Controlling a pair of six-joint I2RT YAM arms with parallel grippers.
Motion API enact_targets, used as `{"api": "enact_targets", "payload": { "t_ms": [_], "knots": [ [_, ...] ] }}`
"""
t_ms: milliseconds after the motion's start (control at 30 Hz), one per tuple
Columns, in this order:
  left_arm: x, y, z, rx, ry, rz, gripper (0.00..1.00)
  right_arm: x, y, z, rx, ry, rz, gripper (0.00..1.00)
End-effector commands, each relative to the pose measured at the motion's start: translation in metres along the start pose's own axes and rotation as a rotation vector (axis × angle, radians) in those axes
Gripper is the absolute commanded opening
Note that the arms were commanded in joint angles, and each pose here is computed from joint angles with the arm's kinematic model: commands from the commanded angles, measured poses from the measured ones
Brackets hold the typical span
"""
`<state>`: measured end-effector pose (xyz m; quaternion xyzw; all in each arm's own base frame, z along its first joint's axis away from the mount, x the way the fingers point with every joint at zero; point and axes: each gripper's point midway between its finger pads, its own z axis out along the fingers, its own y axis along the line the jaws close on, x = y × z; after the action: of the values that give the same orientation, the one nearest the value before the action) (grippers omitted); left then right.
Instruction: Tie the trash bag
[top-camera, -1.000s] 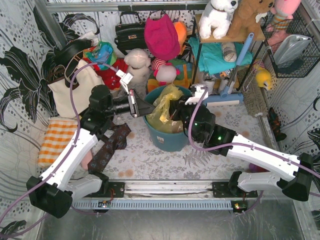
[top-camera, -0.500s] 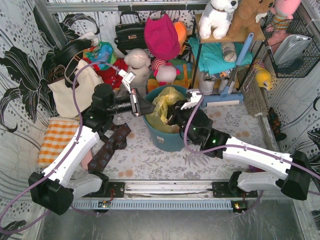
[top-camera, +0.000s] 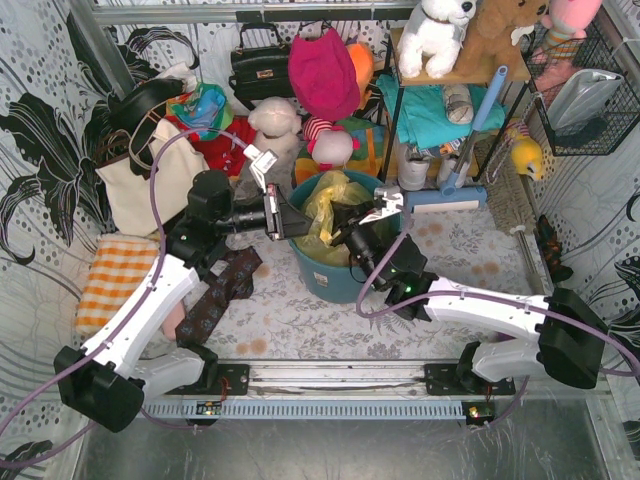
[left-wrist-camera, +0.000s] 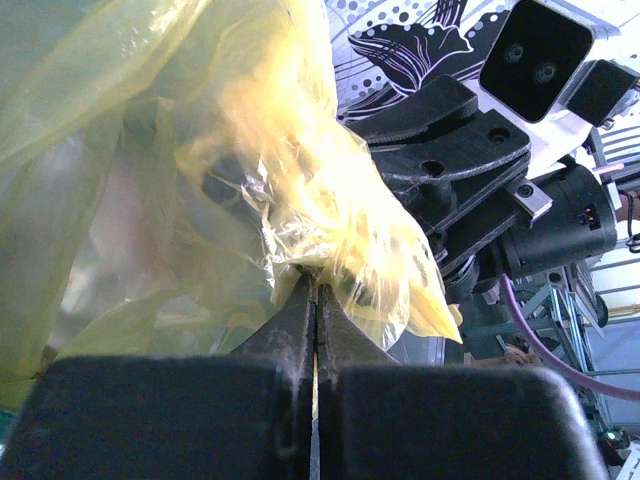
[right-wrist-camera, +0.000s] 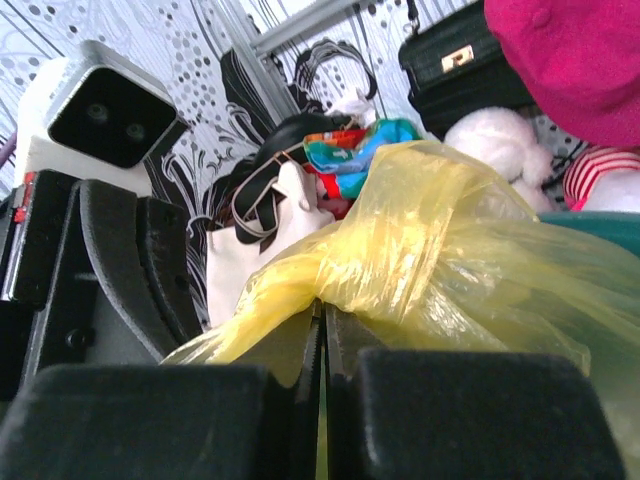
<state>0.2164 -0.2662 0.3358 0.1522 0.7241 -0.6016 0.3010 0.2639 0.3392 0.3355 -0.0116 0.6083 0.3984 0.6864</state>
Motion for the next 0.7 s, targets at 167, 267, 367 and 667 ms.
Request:
{"api": "enact_targets", "payload": {
  "t_ms": [167, 267, 367, 667],
  "knots": [
    [0.008, -0.015, 0.000, 0.034, 0.026, 0.039, 0.00, -0.037, 0.012, 0.000, -0.097, -0.223, -0.031, 0.00],
    [0.010, -0.014, 0.001, 0.031, 0.031, 0.038, 0.00, -0.039, 0.013, -0.003, -0.122, -0.253, -0.047, 0.00],
    [0.010, -0.009, 0.002, 0.008, 0.029, 0.031, 0.00, -0.046, 0.019, -0.008, -0.175, -0.301, -0.059, 0.00],
    [0.001, -0.011, 0.002, -0.014, 0.009, 0.050, 0.00, -0.054, 0.037, -0.022, -0.314, -0.388, -0.118, 0.02]
  ]
}}
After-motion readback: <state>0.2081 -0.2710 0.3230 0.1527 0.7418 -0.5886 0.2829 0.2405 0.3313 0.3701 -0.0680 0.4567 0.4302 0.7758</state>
